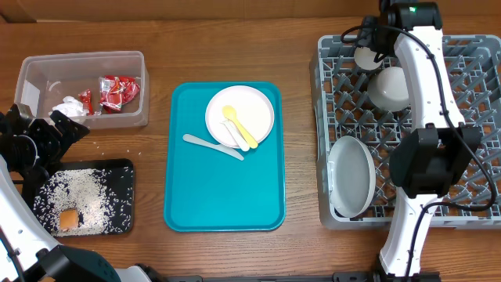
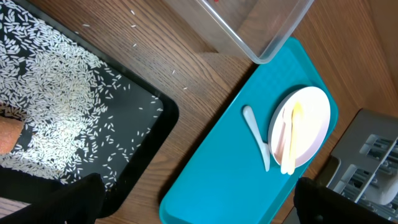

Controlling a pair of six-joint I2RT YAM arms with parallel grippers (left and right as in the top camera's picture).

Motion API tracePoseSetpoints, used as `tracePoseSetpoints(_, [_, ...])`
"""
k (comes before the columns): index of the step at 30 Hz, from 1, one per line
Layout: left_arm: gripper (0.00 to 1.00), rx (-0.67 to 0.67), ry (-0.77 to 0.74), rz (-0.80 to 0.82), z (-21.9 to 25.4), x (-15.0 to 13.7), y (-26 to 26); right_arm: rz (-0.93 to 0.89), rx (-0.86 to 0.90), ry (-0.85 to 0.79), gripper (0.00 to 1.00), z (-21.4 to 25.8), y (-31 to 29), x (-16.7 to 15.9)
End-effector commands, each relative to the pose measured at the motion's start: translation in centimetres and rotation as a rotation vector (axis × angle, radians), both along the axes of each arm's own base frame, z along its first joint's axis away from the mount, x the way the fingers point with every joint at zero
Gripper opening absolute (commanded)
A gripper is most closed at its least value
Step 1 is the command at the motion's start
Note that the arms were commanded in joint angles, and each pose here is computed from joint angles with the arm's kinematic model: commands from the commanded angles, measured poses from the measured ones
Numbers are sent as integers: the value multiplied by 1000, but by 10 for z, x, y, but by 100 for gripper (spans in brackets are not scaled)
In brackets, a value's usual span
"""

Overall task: Sort waste into correct bins and load items into the dishwasher rack
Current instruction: 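Carry the cup over the dish rack and lower it, then open the right gripper to set the cup upright in the rack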

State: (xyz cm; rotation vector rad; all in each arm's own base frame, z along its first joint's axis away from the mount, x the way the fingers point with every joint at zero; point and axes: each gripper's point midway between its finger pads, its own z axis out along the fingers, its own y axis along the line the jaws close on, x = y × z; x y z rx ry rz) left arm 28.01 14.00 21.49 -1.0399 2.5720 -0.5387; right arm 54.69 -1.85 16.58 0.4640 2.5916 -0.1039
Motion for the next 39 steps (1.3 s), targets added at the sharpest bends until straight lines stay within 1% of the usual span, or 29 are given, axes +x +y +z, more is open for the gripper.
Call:
tracePoseSetpoints(1, [100,2,1,10,1,-1,1,-4,-7,22,63,-8,-3,-2])
tracePoseSetpoints(7, [100,2,1,10,1,-1,1,3,6,66,63,-24,0,-5])
tracePoseSetpoints(19, [100,2,0,10,1,0,1,3,5,70,64,-25,0,-5])
tracePoseSetpoints(21, [100,2,1,10,1,-1,1,3,6,70,73,-25,0,-5])
tracePoseSetpoints(23, [100,2,1,10,1,-1,1,2,6,70,75,-25,0,-5])
tracePoseSetpoints(26, [100,2,1,10,1,-1,1,3,5,68,82,-25,0,-4])
tracePoseSetpoints(33, [100,2,1,10,1,-1,1,3,5,53,84,-17,0,-3])
tracePoseSetpoints(37, [99,2,1,10,1,-1,1,3,6,21,86,7,0,-6])
tracePoseSetpoints(39, [100,2,1,10,1,-1,1,2,7,-5,88,24,0,-8])
